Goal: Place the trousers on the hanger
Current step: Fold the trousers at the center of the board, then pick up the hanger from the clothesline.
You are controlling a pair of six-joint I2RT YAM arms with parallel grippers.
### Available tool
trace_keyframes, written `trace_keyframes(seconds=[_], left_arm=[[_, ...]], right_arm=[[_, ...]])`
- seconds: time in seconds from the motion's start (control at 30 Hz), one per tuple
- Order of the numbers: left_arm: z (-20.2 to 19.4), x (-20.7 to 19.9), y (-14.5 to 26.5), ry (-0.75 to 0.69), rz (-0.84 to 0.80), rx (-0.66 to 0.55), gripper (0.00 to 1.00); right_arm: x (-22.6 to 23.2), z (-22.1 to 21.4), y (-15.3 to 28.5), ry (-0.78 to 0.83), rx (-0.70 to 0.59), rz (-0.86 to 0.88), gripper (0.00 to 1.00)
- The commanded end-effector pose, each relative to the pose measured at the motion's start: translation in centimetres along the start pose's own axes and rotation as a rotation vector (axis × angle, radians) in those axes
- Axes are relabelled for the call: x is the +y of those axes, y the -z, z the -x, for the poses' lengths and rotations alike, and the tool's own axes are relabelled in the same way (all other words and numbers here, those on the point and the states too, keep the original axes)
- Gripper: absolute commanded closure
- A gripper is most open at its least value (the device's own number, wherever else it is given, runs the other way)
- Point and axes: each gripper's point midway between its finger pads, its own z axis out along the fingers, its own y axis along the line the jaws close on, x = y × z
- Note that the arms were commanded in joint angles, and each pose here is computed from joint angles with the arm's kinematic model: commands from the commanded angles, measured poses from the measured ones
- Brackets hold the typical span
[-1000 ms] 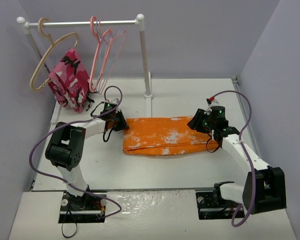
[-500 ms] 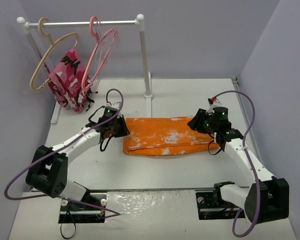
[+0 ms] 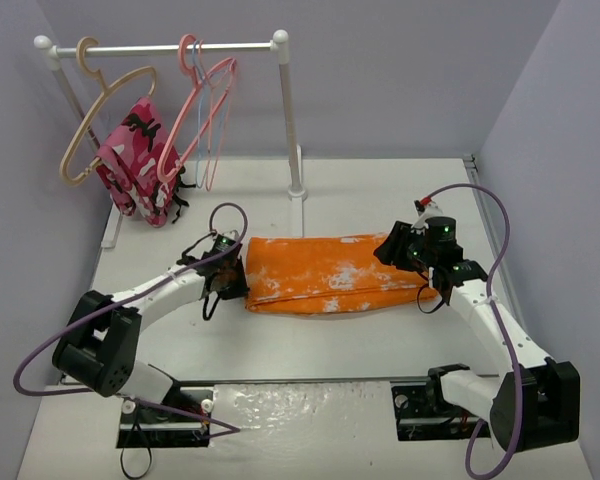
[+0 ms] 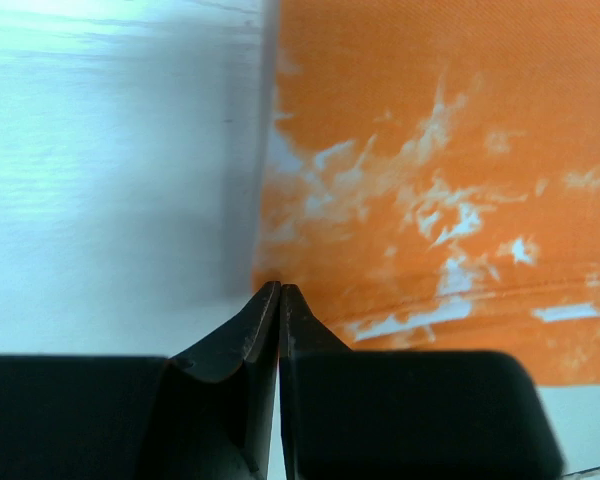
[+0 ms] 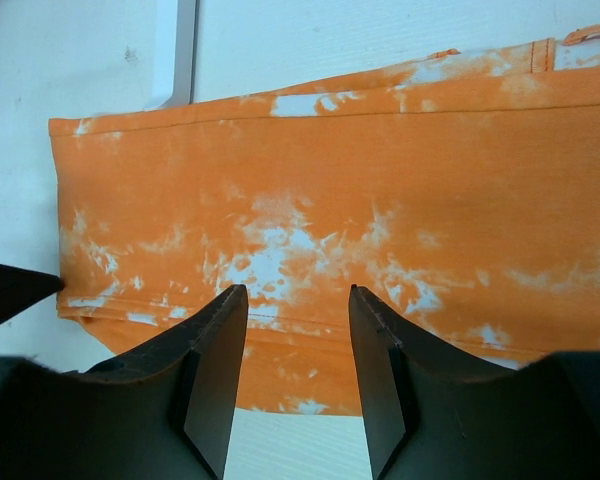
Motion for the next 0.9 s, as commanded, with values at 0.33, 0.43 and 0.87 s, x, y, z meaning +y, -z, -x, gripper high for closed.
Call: trace_keyframes(seconds=[0.33, 0.43, 0.87], left_arm=[[19.1, -2.0, 29.1, -0.308, 0.132, -0.672, 0.22], [23.0, -1.1, 32.4, -0.352, 0.193, -0.768, 0.21], [35.4, -1.1, 33.8, -0.458, -0.034, -0.883, 0.22]], right_arm=[[2.6, 8.0, 5.6, 0.175, -0.186, -0.054, 0.0], [2.7, 7.9, 5.8, 0.181, -0.185, -0.049, 0.0], [2.7, 6.3, 5.8, 0.182, -0.138, -0.029, 0.0]])
